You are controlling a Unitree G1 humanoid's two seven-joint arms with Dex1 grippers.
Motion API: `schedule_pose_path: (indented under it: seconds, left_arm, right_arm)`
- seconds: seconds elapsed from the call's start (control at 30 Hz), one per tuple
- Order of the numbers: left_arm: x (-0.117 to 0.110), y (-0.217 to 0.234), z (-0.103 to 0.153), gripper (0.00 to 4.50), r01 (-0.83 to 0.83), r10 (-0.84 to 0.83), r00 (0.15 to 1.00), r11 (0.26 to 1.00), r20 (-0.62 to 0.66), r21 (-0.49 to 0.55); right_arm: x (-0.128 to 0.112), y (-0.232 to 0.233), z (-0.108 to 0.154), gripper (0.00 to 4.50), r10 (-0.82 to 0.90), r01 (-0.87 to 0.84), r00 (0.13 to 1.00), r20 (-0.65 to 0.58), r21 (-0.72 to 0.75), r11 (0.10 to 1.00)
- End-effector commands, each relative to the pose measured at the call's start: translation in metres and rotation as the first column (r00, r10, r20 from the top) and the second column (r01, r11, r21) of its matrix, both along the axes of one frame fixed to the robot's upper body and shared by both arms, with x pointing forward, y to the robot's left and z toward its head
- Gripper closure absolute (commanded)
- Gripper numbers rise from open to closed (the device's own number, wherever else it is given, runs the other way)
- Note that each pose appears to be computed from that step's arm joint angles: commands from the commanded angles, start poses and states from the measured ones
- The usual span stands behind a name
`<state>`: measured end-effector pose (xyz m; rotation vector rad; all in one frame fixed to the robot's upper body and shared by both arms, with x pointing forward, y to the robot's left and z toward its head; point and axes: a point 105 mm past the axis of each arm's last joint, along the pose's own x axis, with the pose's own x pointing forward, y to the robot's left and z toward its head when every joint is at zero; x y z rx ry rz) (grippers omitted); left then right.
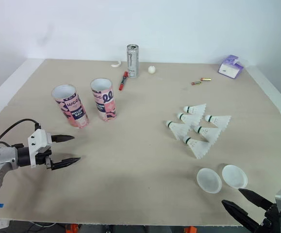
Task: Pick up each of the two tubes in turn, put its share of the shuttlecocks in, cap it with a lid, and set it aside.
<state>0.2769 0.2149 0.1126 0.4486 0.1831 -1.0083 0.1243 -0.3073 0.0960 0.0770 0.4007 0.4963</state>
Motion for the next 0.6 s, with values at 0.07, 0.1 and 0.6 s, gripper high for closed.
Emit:
schedule_pose_path:
  seconds: [0.07,0.1,0.6]
  left_arm:
    - [0.0015,0.0012,0.0087,0.00,0.017,-0.017,0.999,1.000,0.041,0.004]
    - [0.0007,0.0002,0.0081,0.00,0.027,-0.027,0.999,1.000,0.038,-0.001]
    - [-0.0005,-0.0017,0.0079,0.00,0.049,-0.049,0.998,0.999,0.041,-0.012]
  right_arm:
    - [0.0004,-0.0046,0.0070,0.03,-0.002,0.002,1.000,0.028,-0.023,1.000]
    - [0.0004,-0.0047,0.0069,0.03,-0.002,0.003,1.000,0.030,-0.023,1.000]
    - [0.0052,-0.0035,0.0091,0.03,0.007,-0.006,0.999,0.052,-0.026,1.000]
